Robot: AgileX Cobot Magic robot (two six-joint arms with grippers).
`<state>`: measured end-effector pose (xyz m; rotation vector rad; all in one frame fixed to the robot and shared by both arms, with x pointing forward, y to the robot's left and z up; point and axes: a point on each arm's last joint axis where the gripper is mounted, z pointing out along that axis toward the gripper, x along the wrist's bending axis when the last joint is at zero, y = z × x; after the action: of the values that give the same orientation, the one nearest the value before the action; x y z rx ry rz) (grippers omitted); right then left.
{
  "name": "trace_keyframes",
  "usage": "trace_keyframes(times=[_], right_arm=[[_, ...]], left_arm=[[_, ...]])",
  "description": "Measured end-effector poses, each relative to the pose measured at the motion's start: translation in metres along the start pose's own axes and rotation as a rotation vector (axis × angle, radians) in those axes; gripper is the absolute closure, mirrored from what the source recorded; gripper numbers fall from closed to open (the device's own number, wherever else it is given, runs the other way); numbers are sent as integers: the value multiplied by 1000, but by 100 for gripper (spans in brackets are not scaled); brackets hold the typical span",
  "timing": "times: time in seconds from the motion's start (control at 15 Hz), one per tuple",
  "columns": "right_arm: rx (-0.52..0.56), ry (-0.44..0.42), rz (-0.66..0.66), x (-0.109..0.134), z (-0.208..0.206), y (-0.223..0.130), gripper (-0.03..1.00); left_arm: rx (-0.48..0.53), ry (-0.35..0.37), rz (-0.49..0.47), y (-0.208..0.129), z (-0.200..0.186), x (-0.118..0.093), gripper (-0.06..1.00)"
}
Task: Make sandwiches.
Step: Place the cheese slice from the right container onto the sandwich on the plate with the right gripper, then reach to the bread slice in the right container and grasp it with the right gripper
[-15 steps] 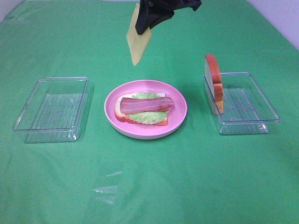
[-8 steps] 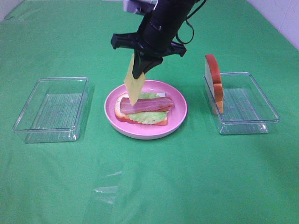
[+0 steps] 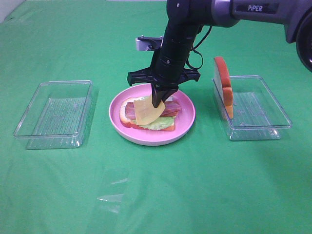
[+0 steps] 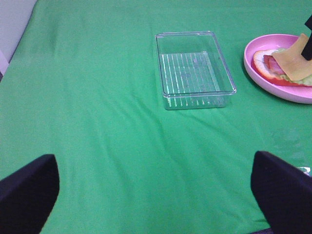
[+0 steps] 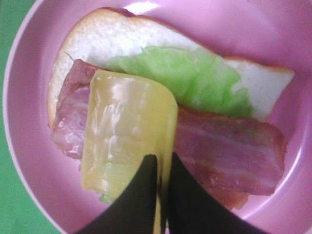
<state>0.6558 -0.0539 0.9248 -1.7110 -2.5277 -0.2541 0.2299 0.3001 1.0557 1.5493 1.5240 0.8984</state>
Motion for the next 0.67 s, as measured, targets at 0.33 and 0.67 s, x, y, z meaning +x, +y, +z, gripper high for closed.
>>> trace_keyframes(times=[0.33,0.67], right_arm=[[8,-4,-53,2,-15,-3,5],[-150,-13,-103,10,-92,-9,1]], left_arm=[[0,0,0,0,0,0,-5],[0,0,0,0,0,0,-5]])
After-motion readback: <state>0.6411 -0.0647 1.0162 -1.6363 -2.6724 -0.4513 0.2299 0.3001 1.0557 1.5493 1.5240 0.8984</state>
